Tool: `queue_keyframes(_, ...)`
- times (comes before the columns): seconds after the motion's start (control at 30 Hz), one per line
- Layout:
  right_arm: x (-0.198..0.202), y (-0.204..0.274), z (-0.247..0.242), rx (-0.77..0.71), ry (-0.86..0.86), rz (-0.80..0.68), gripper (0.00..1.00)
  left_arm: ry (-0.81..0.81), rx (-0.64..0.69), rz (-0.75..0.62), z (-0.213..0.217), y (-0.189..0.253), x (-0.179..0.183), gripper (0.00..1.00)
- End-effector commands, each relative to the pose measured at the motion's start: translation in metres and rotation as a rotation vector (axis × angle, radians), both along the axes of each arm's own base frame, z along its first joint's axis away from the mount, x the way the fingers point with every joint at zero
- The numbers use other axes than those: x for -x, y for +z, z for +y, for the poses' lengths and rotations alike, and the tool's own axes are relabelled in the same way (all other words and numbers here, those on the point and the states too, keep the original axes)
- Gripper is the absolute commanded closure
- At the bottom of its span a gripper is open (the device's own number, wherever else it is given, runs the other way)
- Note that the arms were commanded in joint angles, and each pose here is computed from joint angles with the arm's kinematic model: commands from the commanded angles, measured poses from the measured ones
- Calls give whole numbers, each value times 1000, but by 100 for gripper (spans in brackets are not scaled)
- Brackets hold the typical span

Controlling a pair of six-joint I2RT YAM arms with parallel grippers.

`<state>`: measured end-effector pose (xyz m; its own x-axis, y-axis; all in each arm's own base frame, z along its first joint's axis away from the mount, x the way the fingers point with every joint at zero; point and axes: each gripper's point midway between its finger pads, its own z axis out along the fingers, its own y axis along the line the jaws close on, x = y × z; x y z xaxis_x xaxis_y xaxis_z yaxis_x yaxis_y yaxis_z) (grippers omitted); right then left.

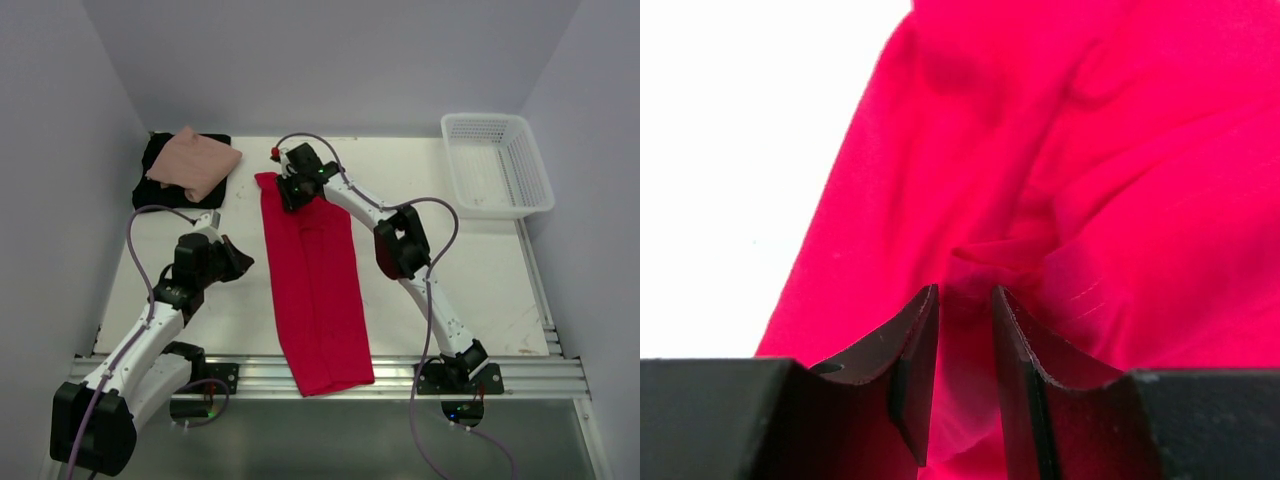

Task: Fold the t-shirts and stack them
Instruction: Fold the tshirt

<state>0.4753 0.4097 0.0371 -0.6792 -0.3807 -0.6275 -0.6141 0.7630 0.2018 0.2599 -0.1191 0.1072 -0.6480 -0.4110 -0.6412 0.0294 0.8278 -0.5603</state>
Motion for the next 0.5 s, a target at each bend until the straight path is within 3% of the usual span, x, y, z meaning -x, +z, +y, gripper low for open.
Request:
queue_keyframes(0.0, 2, 54, 18, -87, 40, -72, 68, -1, 0, -20, -1, -1, -3, 100)
queue_keyframes(0.47, -8, 19, 7, 14, -26, -78, 73, -2, -3, -11, -1, -5, -3, 100)
